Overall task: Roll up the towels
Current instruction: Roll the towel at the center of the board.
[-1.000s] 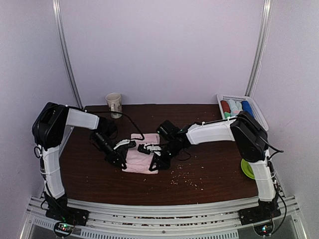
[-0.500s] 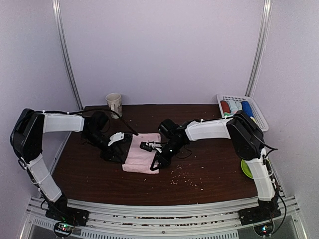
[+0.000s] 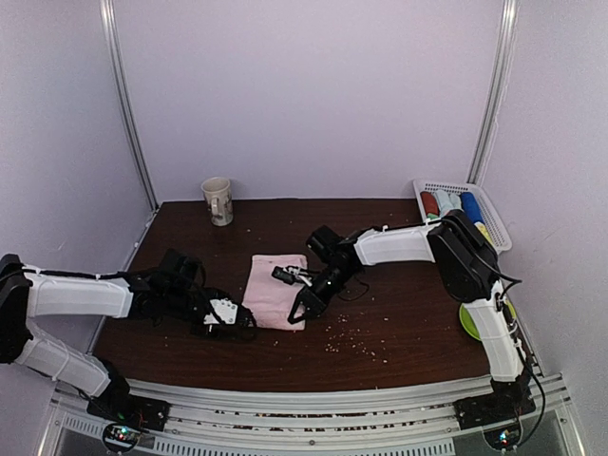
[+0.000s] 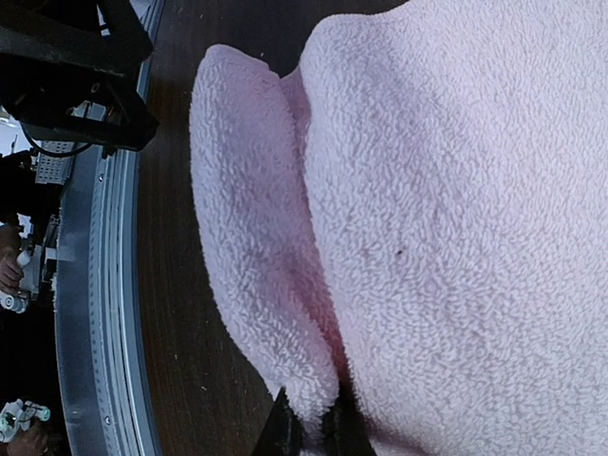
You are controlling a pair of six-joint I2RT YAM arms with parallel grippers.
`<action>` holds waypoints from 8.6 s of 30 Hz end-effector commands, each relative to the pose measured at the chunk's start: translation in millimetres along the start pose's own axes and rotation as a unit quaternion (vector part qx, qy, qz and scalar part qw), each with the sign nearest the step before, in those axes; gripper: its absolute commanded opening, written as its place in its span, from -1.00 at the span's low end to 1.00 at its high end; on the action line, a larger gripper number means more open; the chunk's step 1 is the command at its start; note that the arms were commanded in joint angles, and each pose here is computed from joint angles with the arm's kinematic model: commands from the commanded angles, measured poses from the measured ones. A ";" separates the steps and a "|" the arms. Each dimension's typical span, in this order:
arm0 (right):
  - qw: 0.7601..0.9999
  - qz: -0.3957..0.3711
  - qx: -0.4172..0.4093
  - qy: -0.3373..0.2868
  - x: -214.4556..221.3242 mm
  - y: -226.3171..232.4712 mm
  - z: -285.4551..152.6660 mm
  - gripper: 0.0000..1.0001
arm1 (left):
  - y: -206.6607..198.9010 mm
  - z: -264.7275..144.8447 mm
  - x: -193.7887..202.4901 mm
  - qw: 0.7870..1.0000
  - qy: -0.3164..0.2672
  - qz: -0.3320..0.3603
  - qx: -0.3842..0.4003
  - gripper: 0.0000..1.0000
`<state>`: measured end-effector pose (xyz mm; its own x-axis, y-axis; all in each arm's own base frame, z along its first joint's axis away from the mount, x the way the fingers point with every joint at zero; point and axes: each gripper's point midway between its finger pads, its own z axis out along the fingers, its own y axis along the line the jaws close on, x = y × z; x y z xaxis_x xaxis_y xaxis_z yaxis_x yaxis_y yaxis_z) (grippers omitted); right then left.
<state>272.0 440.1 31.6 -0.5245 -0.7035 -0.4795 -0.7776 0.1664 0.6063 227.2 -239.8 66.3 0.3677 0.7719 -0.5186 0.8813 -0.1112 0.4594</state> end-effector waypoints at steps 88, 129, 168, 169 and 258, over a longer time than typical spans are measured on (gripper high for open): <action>0.743 -0.467 0.479 -0.025 18.3 46.8 -57.1 0.42 | -19.2 42.6 21.1 0.956 0.058 -0.108 0.266 -1.00; 0.794 -0.420 0.429 0.099 26.1 -0.9 17.4 -1.00 | 2.7 25.2 30.3 0.954 0.063 -0.129 0.263 -0.42; 0.982 -0.074 0.090 0.146 56.3 -5.9 38.2 -1.00 | 25.6 -0.3 1.2 0.974 0.022 0.160 -0.161 -0.04; 0.983 -0.069 0.088 0.147 56.8 -6.0 37.6 -1.00 | 25.3 1.8 0.6 0.973 0.022 0.163 -0.164 -0.03; 0.638 -0.465 0.607 0.091 27.2 -0.9 -28.3 0.31 | 12.0 74.4 -11.2 0.924 0.090 -0.157 0.337 -1.00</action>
<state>260.9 405.9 46.1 0.3456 -0.9103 -0.2278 -0.5282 0.0120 -0.8490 267.8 -307.9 35.9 0.0888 0.8945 -0.4381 0.9635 -0.1887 -0.1900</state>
